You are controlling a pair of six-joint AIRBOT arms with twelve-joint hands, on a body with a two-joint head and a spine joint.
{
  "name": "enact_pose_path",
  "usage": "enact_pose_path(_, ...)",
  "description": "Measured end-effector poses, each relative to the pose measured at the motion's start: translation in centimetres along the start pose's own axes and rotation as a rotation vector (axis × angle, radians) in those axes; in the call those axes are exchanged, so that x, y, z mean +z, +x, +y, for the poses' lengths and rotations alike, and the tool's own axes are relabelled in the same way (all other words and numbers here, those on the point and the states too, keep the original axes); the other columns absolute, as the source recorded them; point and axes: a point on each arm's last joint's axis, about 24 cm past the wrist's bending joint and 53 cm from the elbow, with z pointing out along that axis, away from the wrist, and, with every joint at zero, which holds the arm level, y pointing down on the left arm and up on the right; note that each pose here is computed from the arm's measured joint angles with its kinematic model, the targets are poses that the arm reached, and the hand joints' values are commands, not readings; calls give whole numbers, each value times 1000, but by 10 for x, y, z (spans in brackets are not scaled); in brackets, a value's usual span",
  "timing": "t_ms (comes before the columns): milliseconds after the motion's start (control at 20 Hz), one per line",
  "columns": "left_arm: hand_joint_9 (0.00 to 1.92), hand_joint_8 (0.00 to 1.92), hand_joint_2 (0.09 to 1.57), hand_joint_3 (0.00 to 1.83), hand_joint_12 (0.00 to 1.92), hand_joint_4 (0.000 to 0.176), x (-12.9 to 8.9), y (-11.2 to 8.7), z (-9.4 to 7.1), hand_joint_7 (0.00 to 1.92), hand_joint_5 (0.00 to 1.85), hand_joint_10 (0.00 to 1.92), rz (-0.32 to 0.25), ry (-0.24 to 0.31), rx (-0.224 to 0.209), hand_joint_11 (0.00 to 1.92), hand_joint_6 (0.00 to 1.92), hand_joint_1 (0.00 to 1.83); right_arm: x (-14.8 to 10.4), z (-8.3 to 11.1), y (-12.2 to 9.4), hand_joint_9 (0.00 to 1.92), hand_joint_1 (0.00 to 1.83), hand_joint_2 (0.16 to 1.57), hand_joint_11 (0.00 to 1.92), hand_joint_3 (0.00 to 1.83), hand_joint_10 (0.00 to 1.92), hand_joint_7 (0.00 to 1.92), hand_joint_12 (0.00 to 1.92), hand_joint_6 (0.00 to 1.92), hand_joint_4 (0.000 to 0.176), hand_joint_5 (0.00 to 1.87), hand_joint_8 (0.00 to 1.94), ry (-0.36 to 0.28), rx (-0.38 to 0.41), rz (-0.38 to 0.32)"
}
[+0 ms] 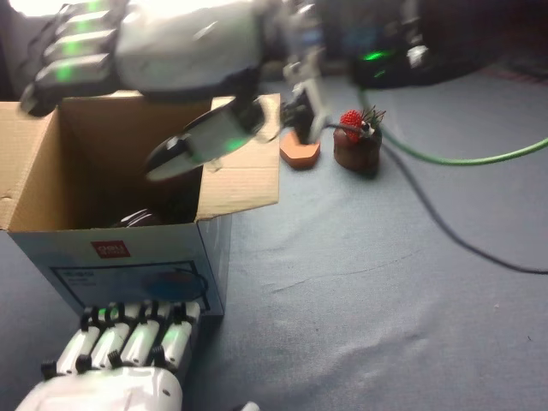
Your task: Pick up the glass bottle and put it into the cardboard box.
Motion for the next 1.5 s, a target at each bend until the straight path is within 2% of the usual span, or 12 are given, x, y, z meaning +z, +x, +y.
enact_pose_path(250,5,0,1329,1,79,0,-9,4,6,44,56,1,45,-68,-20,0,1,22,-40,1,-31,0,753,1091,0,0,924,26,1490,541,0,0,712,-11,4,-45)
enact_pose_path(500,8,0,1329,0,79,0,-18,-7,-8,44,62,1,59,-80,-48,0,2,28,-55,-5,-6,0,606,1091,0,0,914,31,1482,537,0,0,711,35,44,-12)
enact_pose_path(600,236,54,1319,0,429,0,-23,-15,-18,395,342,58,62,-81,-65,0,77,61,-70,-18,-22,265,331,1265,0,0,1455,445,1868,1283,0,334,1196,113,78,-94)
enact_pose_path(650,312,42,1312,0,558,0,-24,-17,-19,493,422,56,62,-83,-71,0,78,73,-75,-21,-27,353,302,1296,3,0,1528,528,1910,1415,0,411,1299,135,87,-117)
enact_pose_path(700,491,135,1297,0,896,0,-25,-19,-19,662,566,178,61,-90,-81,0,251,111,-81,-25,-31,549,295,1333,256,0,1577,702,1919,1511,0,586,1394,164,103,-140)
enact_pose_path(800,543,1261,1332,8,1693,0,-28,-28,-29,626,539,1383,42,-67,-89,321,1233,159,-93,-33,-30,955,307,1406,946,0,1760,990,1921,1592,0,851,1531,252,130,-181)
enact_pose_path(1000,1008,1731,1364,8,1921,0,-29,-50,-54,1060,956,1902,-2,-8,-122,896,1649,515,-117,-34,-6,1335,481,1531,1402,0,1919,1305,1921,1753,0,1092,1757,420,196,-192)
enact_pose_path(1050,1112,1779,1371,7,1921,0,-29,-57,-63,1107,1012,1917,-19,13,-129,1009,1754,624,-126,-29,5,1403,588,1541,1481,0,1921,1360,1921,1838,106,1198,1831,457,184,-170)
enact_pose_path(1100,1185,1872,1385,9,1921,0,-27,-62,-68,1138,1055,1920,-32,27,-138,1091,1825,790,-130,-21,15,1429,779,1565,1511,0,1921,1362,1921,1902,0,599,1919,464,160,-141)
enact_pose_path(1250,1250,1921,1385,4,1921,0,-16,-80,-76,1204,1097,1921,-93,38,-163,1176,1896,930,-133,8,37,1480,847,1571,1560,0,1921,1390,1921,1921,0,441,1941,455,147,-79)
enact_pose_path(1400,1250,1921,1375,0,1921,0,-7,-90,-78,1208,1095,1921,-134,42,-182,1179,1901,918,-136,23,21,1490,846,1571,1575,0,1921,1381,1921,1921,0,440,1941,455,248,-144)
enact_pose_path(1500,1250,1921,1378,1,1921,0,-6,-91,-79,1212,1107,1921,-135,48,-185,1166,1921,914,-144,18,11,1494,846,1571,1579,0,1921,1387,1921,1921,0,441,1941,544,247,-210)
